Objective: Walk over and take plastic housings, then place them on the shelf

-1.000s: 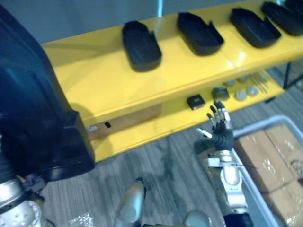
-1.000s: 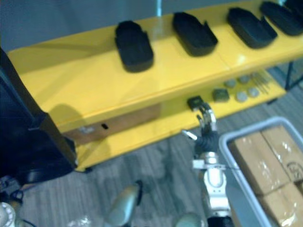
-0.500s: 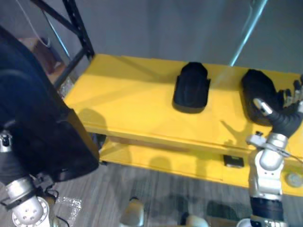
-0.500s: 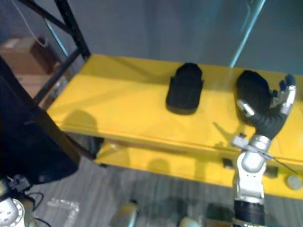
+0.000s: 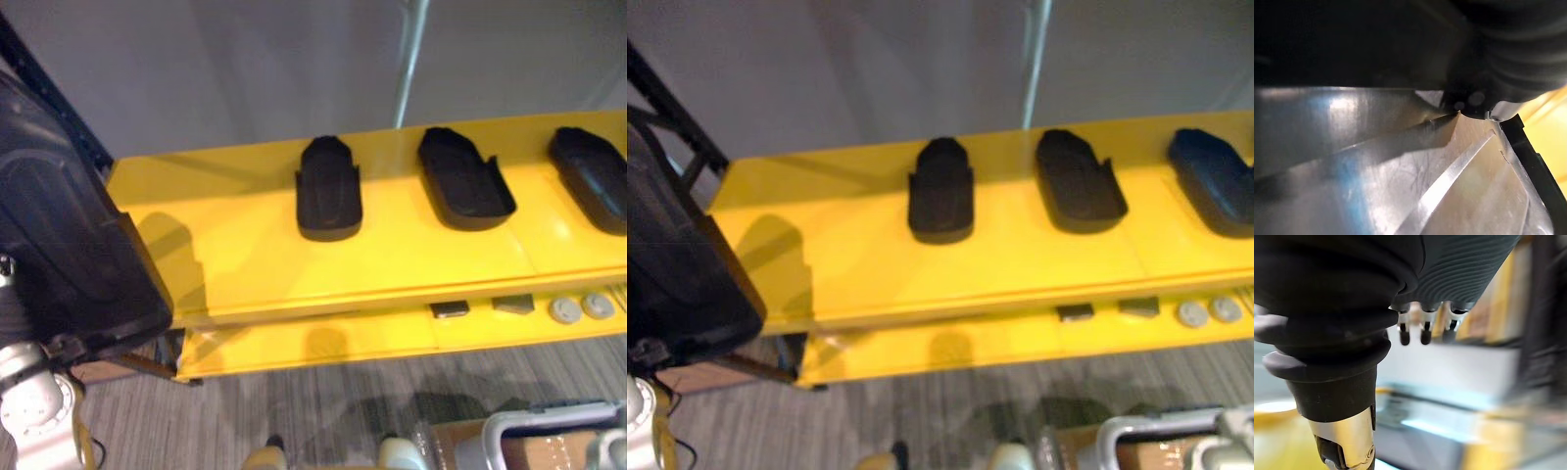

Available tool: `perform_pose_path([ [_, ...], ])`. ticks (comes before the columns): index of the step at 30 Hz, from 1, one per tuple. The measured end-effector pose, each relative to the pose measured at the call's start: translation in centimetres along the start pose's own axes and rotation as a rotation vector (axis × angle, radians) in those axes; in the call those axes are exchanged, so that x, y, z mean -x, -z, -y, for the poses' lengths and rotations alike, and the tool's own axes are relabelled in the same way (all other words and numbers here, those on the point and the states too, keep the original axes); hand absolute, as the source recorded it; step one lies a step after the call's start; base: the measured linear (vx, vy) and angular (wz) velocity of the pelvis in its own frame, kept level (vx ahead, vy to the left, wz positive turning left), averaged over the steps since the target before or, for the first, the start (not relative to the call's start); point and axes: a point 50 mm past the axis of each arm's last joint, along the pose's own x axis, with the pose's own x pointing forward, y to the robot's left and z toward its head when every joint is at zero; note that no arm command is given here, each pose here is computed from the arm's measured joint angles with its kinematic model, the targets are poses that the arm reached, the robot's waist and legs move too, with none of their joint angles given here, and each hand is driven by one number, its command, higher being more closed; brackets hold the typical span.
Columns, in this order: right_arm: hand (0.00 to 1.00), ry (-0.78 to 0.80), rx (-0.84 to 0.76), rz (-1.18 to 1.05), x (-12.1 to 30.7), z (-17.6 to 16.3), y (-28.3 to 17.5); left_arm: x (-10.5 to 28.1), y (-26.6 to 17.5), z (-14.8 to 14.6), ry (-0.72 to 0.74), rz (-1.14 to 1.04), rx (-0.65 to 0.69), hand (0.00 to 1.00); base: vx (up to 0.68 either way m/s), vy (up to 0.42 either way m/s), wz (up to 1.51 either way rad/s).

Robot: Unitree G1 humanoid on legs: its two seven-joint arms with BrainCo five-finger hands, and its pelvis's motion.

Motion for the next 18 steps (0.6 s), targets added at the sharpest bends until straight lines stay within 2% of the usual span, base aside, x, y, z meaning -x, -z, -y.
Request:
perform_pose_path([
  [2,0.0,-0.076,0.075,-0.155,1.5,0.8,3.5,-1.8,0.9,-0.4,0.012,-0.066,-0.048,1.0,0.01,0.023,-0.21],
  [4,0.0,-0.216,0.154,-0.332,4.0,1.3,7.2,-5.4,1.9,-0.7,0.055,-0.163,-0.131,1.0,0.03,0.028,-0.14],
  [10,0.0,-0.39,0.213,-0.505,6.6,1.2,10.1,-12.2,-0.5,1.3,0.227,-0.267,-0.291,1.0,0.0,0.009,-0.05],
  [18,0.0,-0.426,0.291,-0.628,8.2,1.9,11.9,-13.7,-0.7,3.5,0.386,-0.426,-0.397,1.0,0.0,0.007,-0.1],
])
